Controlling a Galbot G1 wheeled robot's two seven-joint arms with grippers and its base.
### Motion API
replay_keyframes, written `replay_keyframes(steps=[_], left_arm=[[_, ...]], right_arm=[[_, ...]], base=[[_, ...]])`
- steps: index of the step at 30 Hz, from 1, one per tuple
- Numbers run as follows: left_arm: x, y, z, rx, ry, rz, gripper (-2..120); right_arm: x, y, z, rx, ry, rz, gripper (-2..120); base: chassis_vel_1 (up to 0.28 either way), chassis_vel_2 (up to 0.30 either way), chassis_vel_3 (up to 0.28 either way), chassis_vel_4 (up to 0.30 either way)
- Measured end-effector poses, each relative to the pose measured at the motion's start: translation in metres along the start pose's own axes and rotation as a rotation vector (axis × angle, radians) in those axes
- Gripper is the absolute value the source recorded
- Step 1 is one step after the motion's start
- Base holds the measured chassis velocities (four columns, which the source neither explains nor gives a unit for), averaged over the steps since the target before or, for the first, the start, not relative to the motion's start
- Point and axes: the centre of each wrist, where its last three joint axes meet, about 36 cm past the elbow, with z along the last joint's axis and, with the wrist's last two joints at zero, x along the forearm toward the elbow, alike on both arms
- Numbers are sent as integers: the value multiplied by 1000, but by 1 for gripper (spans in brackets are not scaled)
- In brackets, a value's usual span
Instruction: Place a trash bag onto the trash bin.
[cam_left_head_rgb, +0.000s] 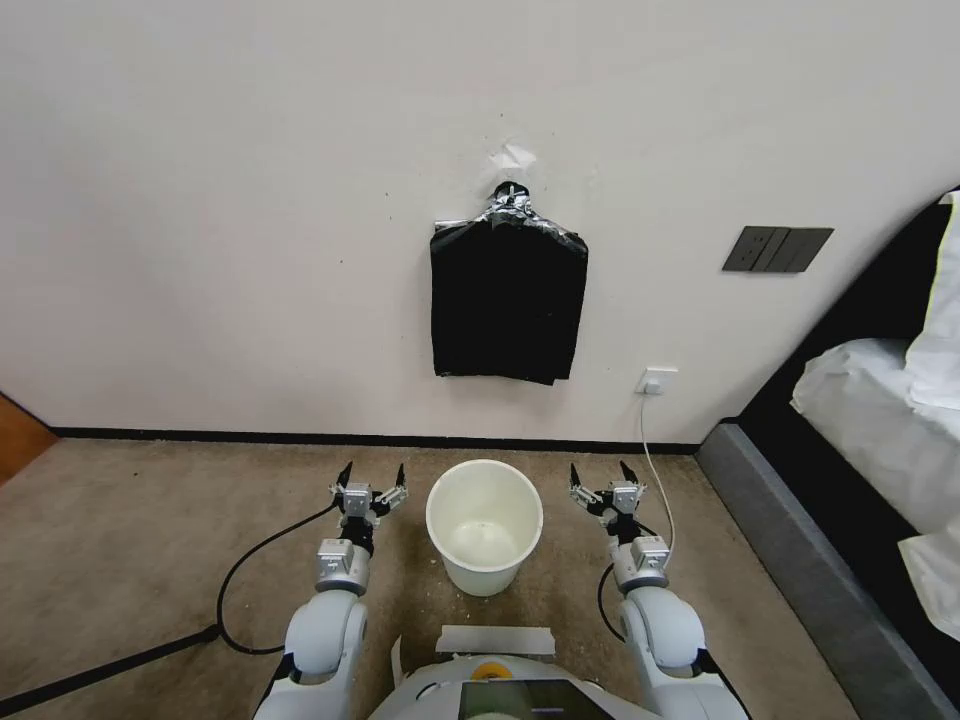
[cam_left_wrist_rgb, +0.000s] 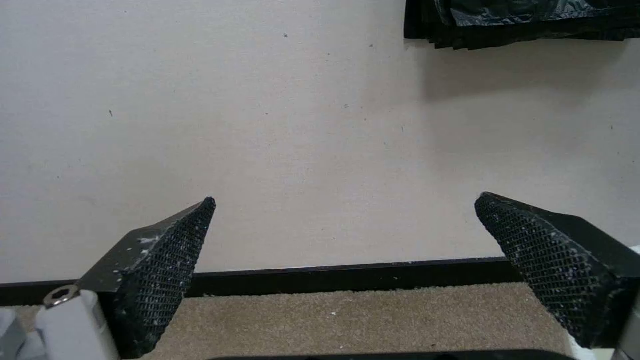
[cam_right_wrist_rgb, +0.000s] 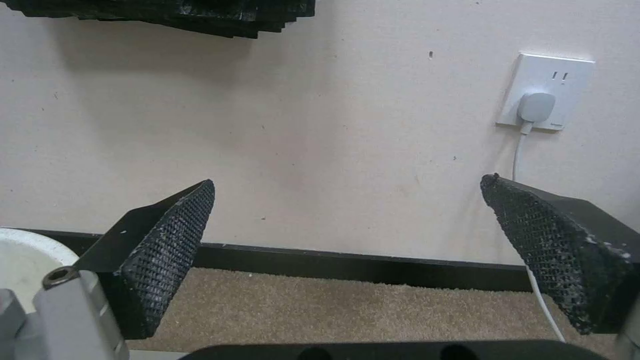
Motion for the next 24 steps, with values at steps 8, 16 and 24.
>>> replay_keyframes(steps=[8, 16, 24], left_arm=[[0, 0, 0, 0, -3, 0, 100], [-4, 16, 3, 84, -207, -34, 100], [4, 1, 15, 99, -227, 34, 100]], right_arm=[[1, 0, 0, 0, -4, 2, 100], [37, 14, -8, -28, -135, 113, 100], [42, 16, -6, -42, -132, 111, 100]], base=[[0, 0, 0, 0], [0, 0, 0, 0], [0, 0, 0, 0]])
